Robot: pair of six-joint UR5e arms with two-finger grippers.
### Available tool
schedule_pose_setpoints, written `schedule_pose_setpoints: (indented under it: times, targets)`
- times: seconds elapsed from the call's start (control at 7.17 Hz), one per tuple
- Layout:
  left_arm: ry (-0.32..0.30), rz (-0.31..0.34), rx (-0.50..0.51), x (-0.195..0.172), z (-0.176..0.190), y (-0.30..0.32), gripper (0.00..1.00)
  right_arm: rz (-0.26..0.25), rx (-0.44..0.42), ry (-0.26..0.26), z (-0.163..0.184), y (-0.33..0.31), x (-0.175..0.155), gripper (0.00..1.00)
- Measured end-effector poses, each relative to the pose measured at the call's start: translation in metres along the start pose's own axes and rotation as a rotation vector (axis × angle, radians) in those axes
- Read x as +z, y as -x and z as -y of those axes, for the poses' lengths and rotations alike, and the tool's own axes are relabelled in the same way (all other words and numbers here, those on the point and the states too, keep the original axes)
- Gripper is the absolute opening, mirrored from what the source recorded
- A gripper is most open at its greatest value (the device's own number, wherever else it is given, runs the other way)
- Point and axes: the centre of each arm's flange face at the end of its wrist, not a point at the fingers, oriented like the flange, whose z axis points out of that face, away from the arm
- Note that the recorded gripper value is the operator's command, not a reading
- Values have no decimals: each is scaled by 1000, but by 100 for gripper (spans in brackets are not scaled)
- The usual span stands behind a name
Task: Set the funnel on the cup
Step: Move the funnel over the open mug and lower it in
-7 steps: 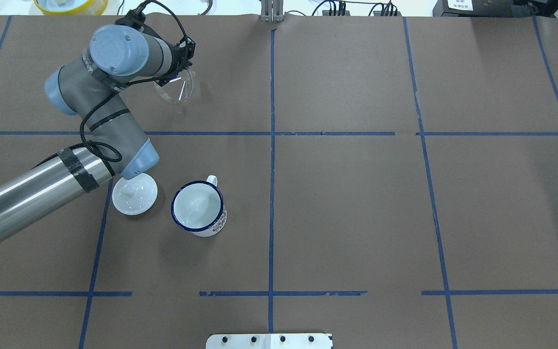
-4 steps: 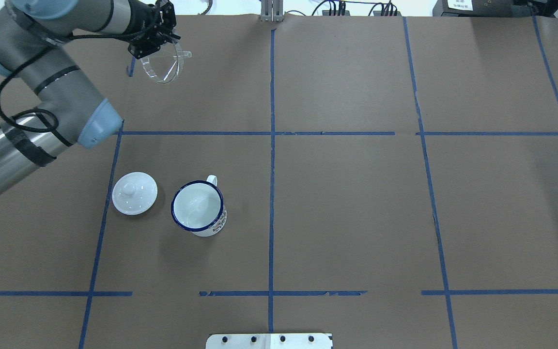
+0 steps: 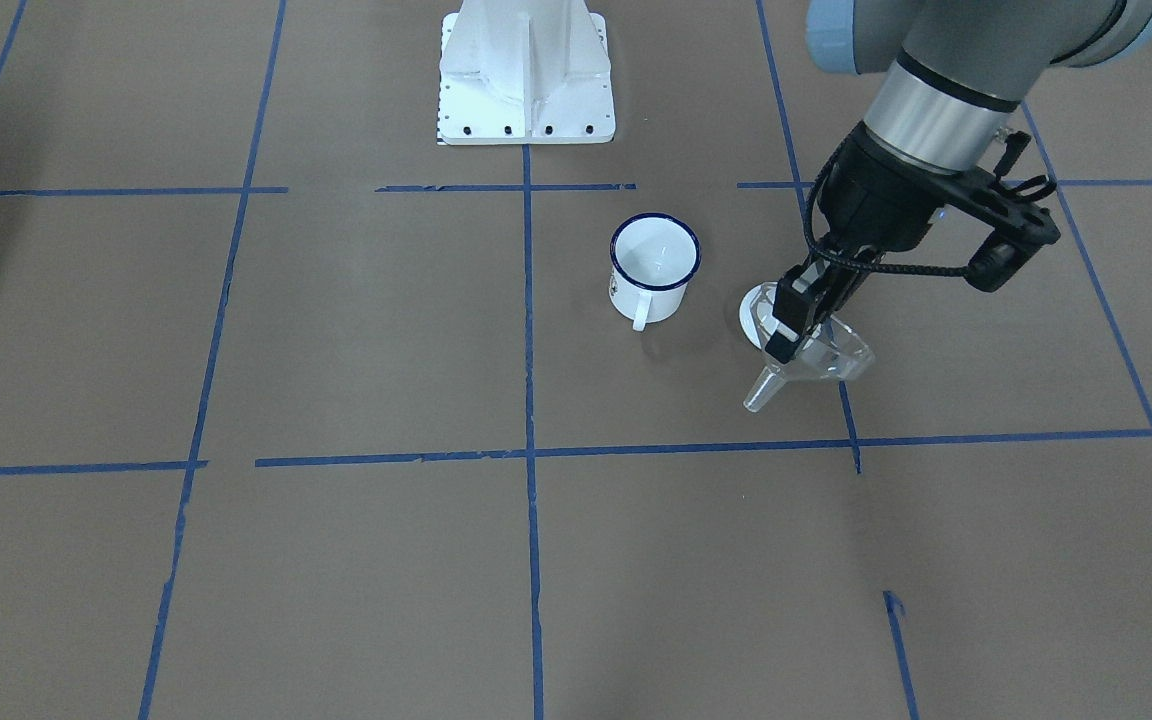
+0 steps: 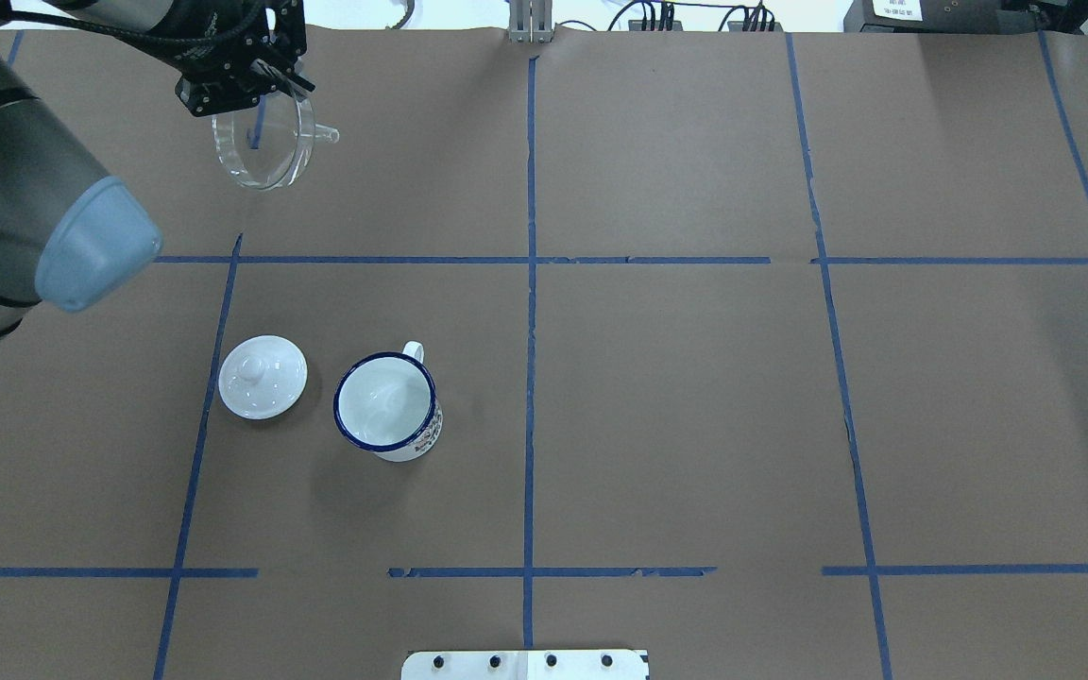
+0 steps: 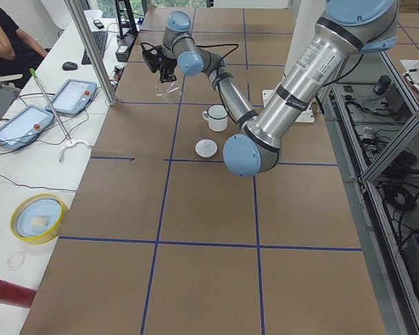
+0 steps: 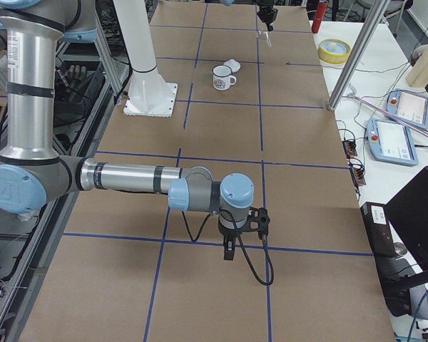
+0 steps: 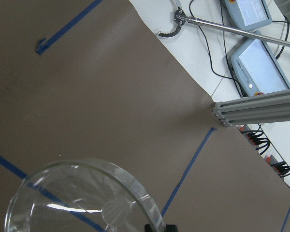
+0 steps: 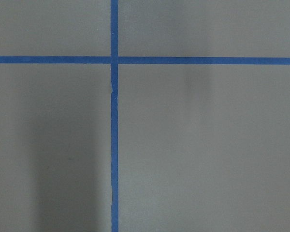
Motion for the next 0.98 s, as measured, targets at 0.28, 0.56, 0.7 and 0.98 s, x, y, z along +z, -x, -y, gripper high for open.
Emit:
schedule_pose_setpoints:
  times: [0.28, 0.56, 0.7, 0.98]
  targets:
    - [44, 127, 69, 20, -85, 5, 0, 0, 0, 0, 0, 0, 0, 100]
    - [50, 253, 154, 49, -172, 14, 0, 0, 0, 0, 0, 0, 0, 100]
    - [55, 299, 190, 58, -200, 19, 0, 0, 0, 0, 0, 0, 0, 100]
    - [43, 370, 258, 73, -228, 28, 0, 0, 0, 0, 0, 0, 0, 100]
